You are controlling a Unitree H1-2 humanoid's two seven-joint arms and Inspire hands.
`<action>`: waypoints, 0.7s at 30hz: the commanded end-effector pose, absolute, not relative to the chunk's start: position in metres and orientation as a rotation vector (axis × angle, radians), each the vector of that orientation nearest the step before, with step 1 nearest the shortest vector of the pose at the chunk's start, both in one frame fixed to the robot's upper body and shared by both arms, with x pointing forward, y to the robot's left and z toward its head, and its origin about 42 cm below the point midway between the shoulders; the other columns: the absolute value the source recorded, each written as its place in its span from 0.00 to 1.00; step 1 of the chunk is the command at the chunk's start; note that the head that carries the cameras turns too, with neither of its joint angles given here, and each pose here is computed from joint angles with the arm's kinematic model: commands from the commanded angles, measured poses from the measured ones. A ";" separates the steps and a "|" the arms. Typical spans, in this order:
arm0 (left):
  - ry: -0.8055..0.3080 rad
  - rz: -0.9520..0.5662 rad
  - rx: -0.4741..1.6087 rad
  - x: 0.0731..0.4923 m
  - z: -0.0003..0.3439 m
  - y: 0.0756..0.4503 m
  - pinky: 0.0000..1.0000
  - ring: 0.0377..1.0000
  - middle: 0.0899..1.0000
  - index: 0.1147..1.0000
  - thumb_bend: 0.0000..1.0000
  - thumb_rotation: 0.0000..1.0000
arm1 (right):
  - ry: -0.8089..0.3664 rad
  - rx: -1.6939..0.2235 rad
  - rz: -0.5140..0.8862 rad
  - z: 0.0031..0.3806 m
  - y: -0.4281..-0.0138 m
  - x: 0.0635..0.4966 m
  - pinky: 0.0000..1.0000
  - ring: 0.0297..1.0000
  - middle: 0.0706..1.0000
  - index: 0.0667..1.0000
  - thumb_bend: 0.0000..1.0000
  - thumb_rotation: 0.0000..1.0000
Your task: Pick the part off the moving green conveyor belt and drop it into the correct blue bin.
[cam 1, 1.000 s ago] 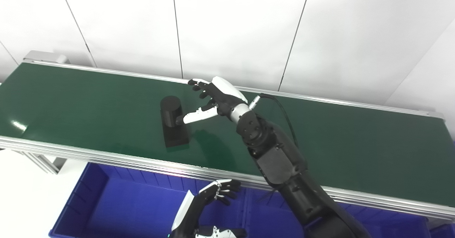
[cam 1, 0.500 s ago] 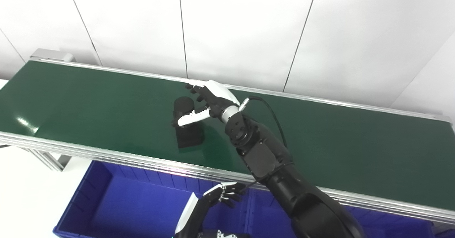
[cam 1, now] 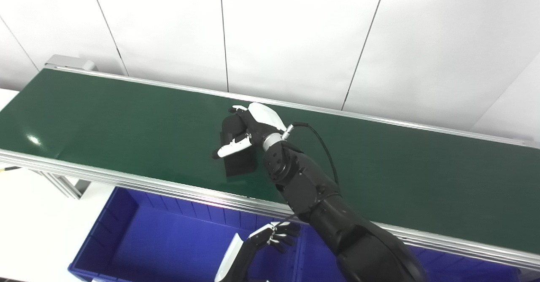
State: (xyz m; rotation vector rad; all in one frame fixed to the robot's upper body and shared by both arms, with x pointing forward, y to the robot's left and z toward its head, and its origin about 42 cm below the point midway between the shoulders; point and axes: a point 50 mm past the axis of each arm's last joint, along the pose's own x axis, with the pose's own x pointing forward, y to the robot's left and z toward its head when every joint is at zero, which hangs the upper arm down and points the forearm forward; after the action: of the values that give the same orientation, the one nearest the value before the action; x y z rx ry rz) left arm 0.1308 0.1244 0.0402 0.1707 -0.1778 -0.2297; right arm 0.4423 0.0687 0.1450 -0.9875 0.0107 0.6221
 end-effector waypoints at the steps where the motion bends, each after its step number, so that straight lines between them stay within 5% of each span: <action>1: -0.235 -0.228 0.139 0.130 0.052 0.119 0.53 0.61 0.66 0.68 0.90 0.43 | -0.109 -0.969 0.638 0.167 0.090 0.441 0.46 0.60 0.79 0.85 0.71 0.08; 2: -0.235 -0.227 0.139 0.130 0.052 0.119 0.53 0.60 0.66 0.68 0.90 0.43 | -0.132 -0.978 0.630 0.165 0.088 0.442 0.41 0.51 0.59 0.82 0.62 0.03; 4: -0.234 -0.226 0.138 0.129 0.052 0.120 0.53 0.60 0.65 0.69 0.90 0.43 | -0.172 -0.998 0.616 0.160 0.084 0.442 0.42 0.45 0.51 0.75 0.56 0.01; 10: -0.245 -0.229 0.154 0.131 0.052 0.122 0.52 0.59 0.66 0.70 0.88 0.42 | -0.186 -1.000 0.569 0.158 0.079 0.444 0.33 0.44 0.52 0.48 0.49 0.00; 21: -0.248 -0.229 0.159 0.139 0.052 0.130 0.55 0.62 0.65 0.69 0.87 0.42 | -0.278 -0.829 0.416 0.150 0.053 0.441 0.32 0.45 0.55 0.45 0.49 0.00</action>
State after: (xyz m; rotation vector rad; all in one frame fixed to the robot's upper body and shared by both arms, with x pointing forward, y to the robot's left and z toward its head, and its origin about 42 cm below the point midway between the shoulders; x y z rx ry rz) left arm 0.1339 0.1282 0.0436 0.1793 -0.1965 -0.2281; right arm 0.4340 0.0431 0.1205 -0.8948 -0.1564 0.4523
